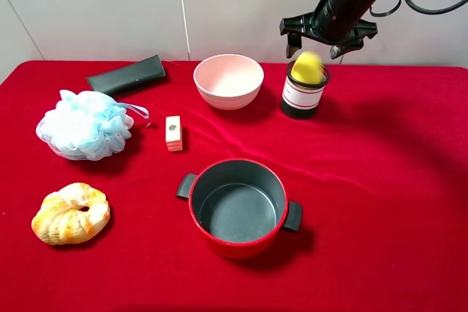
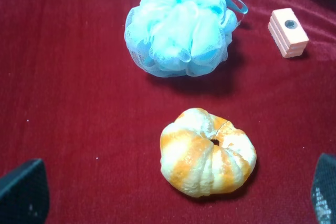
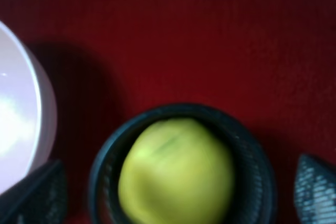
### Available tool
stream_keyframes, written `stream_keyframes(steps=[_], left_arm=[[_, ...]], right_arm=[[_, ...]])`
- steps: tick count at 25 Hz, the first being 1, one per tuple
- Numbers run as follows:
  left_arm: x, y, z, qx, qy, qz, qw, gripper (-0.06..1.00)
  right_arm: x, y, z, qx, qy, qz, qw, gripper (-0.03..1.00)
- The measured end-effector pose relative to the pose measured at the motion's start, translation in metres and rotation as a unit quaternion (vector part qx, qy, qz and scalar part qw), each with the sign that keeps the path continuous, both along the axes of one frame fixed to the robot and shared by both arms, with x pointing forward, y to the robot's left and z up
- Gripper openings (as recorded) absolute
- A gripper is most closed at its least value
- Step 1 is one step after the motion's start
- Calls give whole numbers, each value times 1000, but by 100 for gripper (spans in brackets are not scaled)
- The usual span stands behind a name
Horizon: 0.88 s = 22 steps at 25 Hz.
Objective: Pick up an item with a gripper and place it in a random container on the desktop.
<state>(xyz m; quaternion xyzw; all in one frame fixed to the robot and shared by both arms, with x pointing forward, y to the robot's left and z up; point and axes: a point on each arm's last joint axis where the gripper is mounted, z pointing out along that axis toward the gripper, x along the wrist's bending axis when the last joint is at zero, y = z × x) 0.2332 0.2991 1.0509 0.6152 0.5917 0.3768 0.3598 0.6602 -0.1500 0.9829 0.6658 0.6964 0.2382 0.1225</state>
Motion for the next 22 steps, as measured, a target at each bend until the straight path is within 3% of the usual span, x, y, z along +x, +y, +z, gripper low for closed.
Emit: stream_keyframes(steps=[22], left_arm=[[0, 0, 0, 0, 0, 0, 1000, 99]], right_arm=[[-3, -2, 6, -5, 5, -2, 1000, 69]])
